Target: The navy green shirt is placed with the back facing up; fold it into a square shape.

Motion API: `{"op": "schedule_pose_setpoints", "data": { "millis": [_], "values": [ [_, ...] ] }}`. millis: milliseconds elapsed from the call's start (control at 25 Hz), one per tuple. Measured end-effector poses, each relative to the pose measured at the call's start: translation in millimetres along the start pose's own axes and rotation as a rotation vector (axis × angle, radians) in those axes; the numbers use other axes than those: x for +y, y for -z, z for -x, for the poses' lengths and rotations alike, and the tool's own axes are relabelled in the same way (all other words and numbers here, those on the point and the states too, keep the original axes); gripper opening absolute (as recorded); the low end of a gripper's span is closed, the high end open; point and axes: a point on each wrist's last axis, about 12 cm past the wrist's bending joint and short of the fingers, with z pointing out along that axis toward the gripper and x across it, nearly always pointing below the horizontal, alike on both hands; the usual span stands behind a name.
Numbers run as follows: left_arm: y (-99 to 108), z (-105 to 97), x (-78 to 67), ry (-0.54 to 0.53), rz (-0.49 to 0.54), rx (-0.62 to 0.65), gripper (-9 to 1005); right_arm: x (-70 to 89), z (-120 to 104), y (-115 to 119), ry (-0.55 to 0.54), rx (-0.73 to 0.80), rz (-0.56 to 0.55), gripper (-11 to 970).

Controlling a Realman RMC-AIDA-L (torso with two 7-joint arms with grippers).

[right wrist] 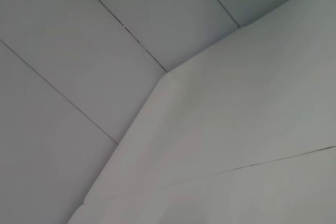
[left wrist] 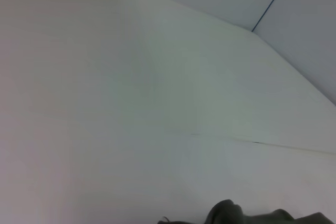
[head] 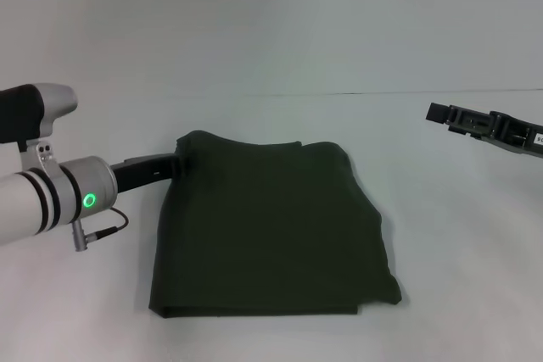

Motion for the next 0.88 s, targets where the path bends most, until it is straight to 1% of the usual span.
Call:
{"op": "schedule_pose_setpoints", "data": {
  "millis": [280,440,640,720,760,840,880],
  "values": [
    [-4,9,-4.0,-0.012,-0.010,-0.002,25,-1.5,-3,1,-0.007,-0.002,-0.005,833],
    [-3,9,-3.3,-0.017,-0.007,-0.001,31,-2.1,-3,2,-0.009,-0.002,-0.006,832],
    [5,10,3.3,-0.005,0.007,-0.025,38,-1.5,-3,2,-0.005,-0.002,-0.004,832],
    [12,12,9.5,0.014,0.024,-0.046,41,-0.9,-2,2,-0.001,-0.003,0.000,832],
    [16,13,12.3,0.020,0.032,-0.056,82,-0.7,-2,3,0.000,-0.005,0.002,831],
    [31,18,21.1,0.023,0.059,-0.103,163,-0.2,-1,4,0.007,-0.008,0.007,831],
    [37,20,23.3,0.022,0.063,-0.121,204,0.2,-1,4,0.014,-0.010,0.012,831]
  ]
}}
